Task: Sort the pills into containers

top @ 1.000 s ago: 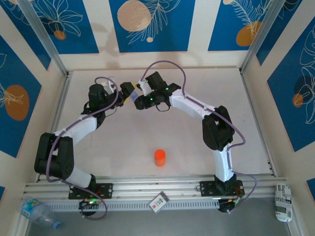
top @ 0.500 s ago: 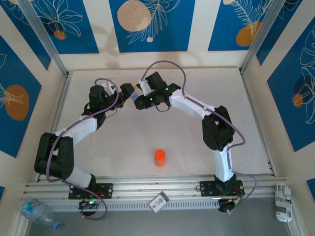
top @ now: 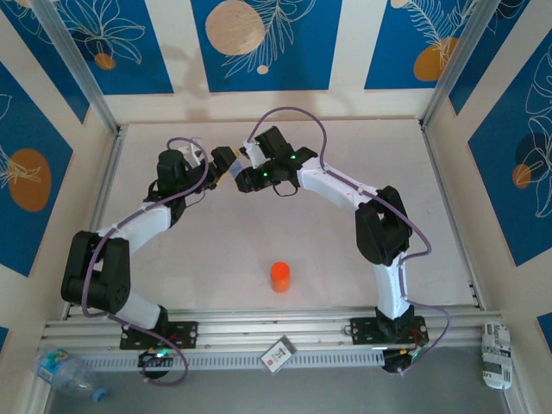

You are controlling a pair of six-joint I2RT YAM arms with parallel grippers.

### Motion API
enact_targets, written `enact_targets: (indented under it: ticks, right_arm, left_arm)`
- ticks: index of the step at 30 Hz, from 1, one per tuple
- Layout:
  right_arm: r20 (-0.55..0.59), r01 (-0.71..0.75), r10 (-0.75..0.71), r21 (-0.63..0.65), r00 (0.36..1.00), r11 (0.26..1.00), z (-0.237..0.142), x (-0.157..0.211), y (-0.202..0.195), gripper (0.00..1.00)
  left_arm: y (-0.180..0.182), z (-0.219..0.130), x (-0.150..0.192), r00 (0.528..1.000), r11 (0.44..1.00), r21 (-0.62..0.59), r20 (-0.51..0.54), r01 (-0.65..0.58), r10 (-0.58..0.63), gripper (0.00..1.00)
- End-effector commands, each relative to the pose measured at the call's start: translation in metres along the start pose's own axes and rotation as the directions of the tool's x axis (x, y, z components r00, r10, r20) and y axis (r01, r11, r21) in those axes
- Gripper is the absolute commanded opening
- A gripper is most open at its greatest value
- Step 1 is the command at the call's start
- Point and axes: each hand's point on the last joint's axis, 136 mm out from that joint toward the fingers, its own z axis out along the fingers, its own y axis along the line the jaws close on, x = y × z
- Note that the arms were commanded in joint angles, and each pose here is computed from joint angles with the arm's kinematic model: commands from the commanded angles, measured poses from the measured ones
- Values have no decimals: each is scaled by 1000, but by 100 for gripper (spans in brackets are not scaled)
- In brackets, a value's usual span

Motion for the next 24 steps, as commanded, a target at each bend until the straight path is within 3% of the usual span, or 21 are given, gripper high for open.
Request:
enact_targets:
  ticks: [1, 24]
  right_arm:
    - [8, 9, -9, -31, 1000, 999, -7, -1, 14, 30]
    - [-29, -15, 14, -21, 999, 1000, 9, 12, 8, 30]
  left_arm:
    - [-14, 5, -1, 1000, 999, 43, 8, -26, 25, 100]
    - [-37, 9, -1, 1000, 994, 109, 15, -15, 14, 100]
